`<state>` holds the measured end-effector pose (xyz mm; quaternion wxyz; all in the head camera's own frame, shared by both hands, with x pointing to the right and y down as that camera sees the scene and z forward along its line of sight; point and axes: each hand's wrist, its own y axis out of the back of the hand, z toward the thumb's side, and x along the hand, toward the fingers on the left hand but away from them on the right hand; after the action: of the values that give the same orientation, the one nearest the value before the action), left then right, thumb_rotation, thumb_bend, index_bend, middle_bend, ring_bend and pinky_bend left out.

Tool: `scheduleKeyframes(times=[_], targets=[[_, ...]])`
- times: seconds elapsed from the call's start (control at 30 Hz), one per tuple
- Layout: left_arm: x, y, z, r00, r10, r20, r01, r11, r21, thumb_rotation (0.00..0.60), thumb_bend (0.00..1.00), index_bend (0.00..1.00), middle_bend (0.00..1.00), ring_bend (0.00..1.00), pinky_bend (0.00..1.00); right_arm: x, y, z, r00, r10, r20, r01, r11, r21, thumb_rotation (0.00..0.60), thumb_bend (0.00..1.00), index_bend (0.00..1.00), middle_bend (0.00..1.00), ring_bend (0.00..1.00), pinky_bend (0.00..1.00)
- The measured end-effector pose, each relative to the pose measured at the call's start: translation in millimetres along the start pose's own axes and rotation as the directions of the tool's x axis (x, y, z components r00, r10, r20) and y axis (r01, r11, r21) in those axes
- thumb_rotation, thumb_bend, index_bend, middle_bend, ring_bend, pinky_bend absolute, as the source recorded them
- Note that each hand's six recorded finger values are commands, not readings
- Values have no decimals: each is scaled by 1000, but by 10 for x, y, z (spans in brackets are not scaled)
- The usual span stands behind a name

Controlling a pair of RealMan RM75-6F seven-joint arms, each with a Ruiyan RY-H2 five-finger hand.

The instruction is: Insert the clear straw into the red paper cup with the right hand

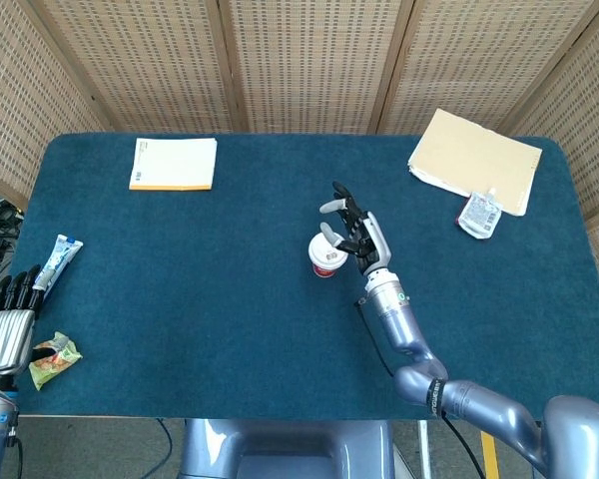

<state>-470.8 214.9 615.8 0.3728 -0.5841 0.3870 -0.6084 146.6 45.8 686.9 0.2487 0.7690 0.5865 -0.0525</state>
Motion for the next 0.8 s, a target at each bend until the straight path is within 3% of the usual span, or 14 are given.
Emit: scheduleKeyframes(times=[0.3,0.4,0.47,0.6,0.7,0.8], targets=[[-19,57,-17,1000,17,-2,-17,1000,-21,600,52,0,0,0,0,162,397,331,998,-9,-57,18,985,173,600,464,401,17,0,0],[-31,81,-14,1000,26,2,-25,999,-26,600,51,0,0,0,0,314,605,477,996,-11,-84,36,952,303,600,407,325,1,0,0],[-44,99,-6,999,34,7,-33,999,-28,600,52,0,0,0,0,456,773,566,996,-12,-94,50,909,415,600,367,257,0,0,0],[-78,145,12,998,55,17,-54,998,-29,600,52,0,0,0,0,769,1088,687,995,-20,-94,76,772,631,600,306,167,0,0,0],[-110,184,31,997,75,22,-74,997,-25,600,52,0,0,0,0,987,1251,689,995,-34,-94,94,637,765,600,285,99,0,0,0],[-144,212,53,995,90,29,-90,996,-17,600,51,0,0,0,0,1205,1400,678,994,-54,-98,112,464,879,600,268,50,0,0,0]])
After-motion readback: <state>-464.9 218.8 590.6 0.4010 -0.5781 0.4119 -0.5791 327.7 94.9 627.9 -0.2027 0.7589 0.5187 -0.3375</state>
